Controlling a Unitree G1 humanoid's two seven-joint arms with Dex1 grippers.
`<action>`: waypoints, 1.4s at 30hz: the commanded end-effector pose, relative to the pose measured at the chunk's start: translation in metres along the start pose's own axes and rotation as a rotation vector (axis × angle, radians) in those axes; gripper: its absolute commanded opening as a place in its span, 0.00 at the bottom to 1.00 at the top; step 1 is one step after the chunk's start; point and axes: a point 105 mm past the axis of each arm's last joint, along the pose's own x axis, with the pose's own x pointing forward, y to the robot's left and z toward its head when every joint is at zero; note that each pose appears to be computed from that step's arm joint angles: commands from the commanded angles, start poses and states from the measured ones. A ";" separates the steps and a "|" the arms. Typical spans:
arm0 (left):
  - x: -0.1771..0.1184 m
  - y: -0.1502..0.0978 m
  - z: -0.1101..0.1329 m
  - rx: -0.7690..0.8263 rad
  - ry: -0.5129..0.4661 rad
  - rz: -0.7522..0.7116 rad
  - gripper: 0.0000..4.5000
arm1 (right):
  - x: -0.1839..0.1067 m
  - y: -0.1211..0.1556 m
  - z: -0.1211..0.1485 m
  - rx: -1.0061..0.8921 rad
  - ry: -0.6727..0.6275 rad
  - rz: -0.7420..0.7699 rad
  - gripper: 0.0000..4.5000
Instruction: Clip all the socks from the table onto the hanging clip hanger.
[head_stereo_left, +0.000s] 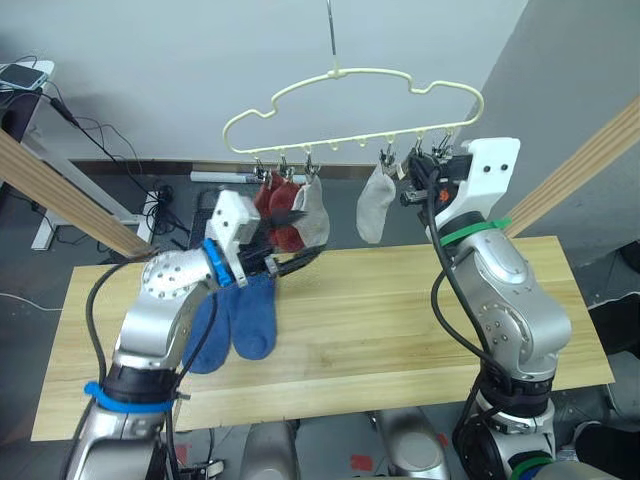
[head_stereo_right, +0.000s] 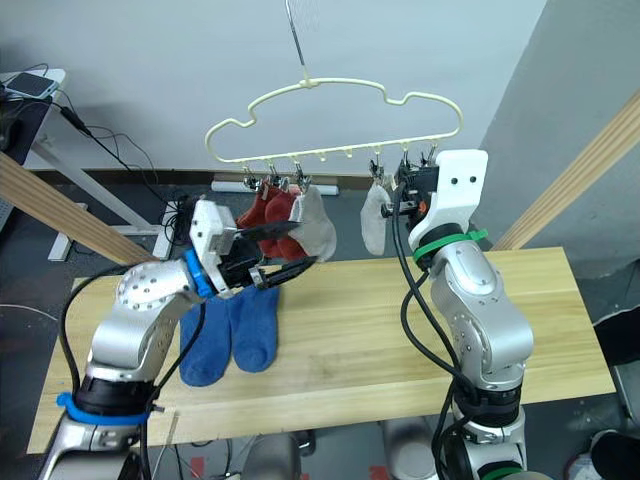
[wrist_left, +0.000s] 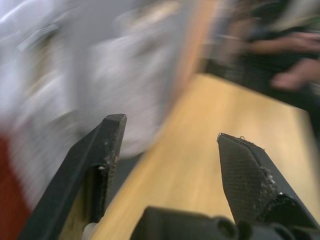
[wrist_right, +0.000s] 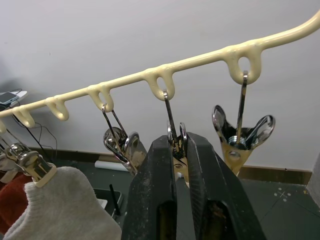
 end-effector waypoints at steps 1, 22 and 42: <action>-0.029 0.011 -0.032 -0.067 0.107 0.244 1.00 | -0.001 -0.001 0.013 -0.010 -0.054 0.013 0.00; -0.029 -0.016 -0.138 -0.181 0.451 0.386 0.96 | 0.003 0.006 0.008 -0.016 -0.019 0.071 0.00; 0.018 -0.044 -0.065 0.199 0.102 -0.197 0.00 | 0.002 0.001 0.013 -0.032 -0.029 0.048 0.00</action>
